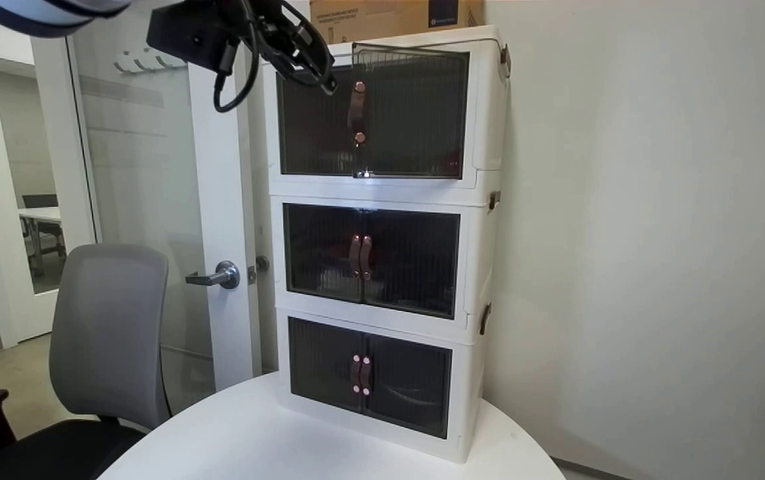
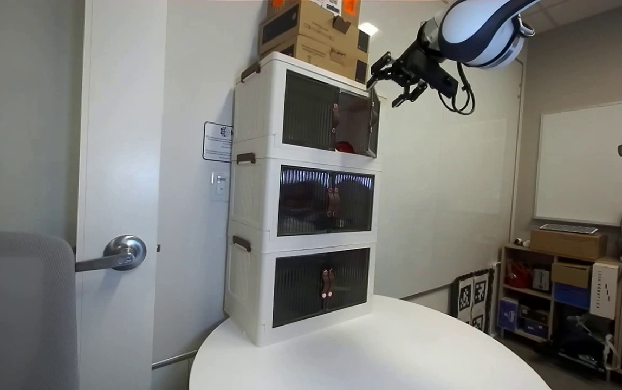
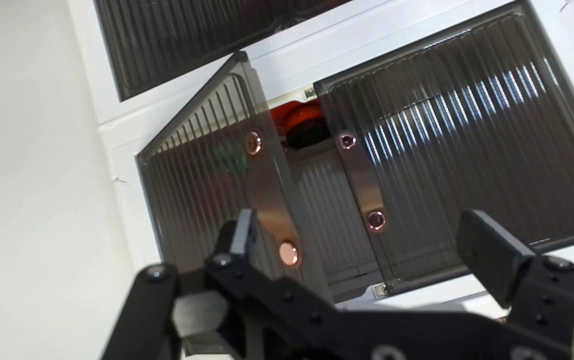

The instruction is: Close the top drawer

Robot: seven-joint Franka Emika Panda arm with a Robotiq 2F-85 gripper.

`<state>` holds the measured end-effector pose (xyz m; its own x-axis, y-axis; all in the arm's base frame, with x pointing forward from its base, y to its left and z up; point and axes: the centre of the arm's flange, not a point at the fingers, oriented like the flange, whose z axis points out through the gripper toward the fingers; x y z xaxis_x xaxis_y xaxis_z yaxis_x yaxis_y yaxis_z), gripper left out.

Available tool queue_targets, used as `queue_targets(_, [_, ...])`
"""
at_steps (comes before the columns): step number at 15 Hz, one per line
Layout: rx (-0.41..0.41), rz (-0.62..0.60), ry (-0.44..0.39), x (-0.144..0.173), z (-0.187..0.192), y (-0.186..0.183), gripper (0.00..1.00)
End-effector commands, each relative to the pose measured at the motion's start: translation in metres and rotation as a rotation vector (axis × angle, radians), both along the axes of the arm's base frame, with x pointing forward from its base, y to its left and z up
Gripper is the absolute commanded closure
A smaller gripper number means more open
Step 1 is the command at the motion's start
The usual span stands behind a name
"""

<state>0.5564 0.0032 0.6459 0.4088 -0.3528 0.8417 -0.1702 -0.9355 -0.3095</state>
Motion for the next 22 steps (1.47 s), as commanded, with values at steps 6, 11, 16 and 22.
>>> queue_targets(6, [0.052, 0.089, 0.225, 0.006, -0.012, 0.047, 0.0])
queue_targets(11, [0.031, 0.061, 0.376, 0.007, 0.0, 0.043, 0.0])
queue_targets(16, [-0.168, -0.115, 0.324, 0.016, 0.024, -0.001, 0.0])
queue_targets(22, [-0.233, -0.114, 0.205, 0.016, 0.026, -0.018, 0.0])
